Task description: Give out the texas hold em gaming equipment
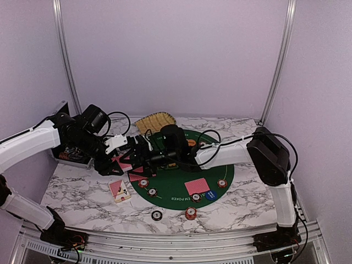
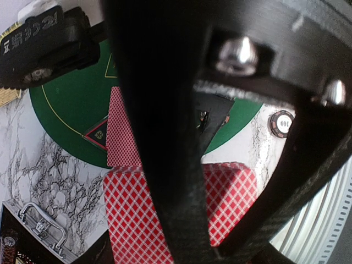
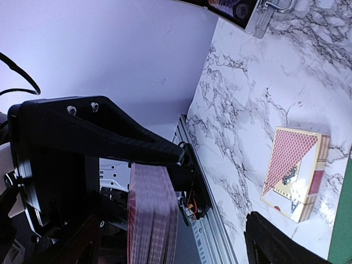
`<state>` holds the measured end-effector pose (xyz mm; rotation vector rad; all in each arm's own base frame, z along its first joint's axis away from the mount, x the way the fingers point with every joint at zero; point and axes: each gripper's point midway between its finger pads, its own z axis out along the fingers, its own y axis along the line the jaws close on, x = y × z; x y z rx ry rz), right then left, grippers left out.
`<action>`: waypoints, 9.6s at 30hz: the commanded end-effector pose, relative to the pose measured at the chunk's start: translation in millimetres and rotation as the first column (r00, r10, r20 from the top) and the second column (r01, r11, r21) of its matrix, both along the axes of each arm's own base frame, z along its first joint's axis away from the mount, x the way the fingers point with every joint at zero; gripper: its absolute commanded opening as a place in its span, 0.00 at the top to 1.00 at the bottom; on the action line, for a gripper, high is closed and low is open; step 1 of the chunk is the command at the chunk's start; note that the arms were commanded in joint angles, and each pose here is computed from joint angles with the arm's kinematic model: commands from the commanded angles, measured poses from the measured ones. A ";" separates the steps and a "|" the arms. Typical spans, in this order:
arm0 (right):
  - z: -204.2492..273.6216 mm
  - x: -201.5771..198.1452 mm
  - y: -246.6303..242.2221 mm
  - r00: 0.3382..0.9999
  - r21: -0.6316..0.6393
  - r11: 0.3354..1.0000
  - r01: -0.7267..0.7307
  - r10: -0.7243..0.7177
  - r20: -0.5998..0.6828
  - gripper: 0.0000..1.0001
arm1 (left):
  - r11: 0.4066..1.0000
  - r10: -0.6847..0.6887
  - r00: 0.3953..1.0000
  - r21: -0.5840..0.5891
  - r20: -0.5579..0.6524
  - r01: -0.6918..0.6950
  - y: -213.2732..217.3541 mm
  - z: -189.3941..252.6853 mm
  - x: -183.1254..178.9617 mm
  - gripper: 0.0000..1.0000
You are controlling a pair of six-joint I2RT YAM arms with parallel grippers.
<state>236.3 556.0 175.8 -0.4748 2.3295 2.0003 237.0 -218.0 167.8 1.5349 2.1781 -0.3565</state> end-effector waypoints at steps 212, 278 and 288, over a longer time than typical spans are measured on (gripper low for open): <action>-68.3 139.4 -138.0 0.310 -0.527 0.712 0.465 0.426 0.850 0.38 | 0.999 0.033 0.999 0.006 -0.017 -0.033 16.5 4.1 -4.0 1.00; -130.9 192.2 -118.3 0.597 -0.646 0.550 0.529 0.299 0.744 0.42 | 0.999 0.036 0.999 -0.007 -0.012 -0.036 13.5 9.2 -1.1 1.00; -71.7 195.4 -99.3 0.566 -0.535 0.643 0.548 0.186 0.803 0.40 | 0.999 0.034 0.999 -0.005 -0.015 -0.034 13.7 8.0 -1.7 1.00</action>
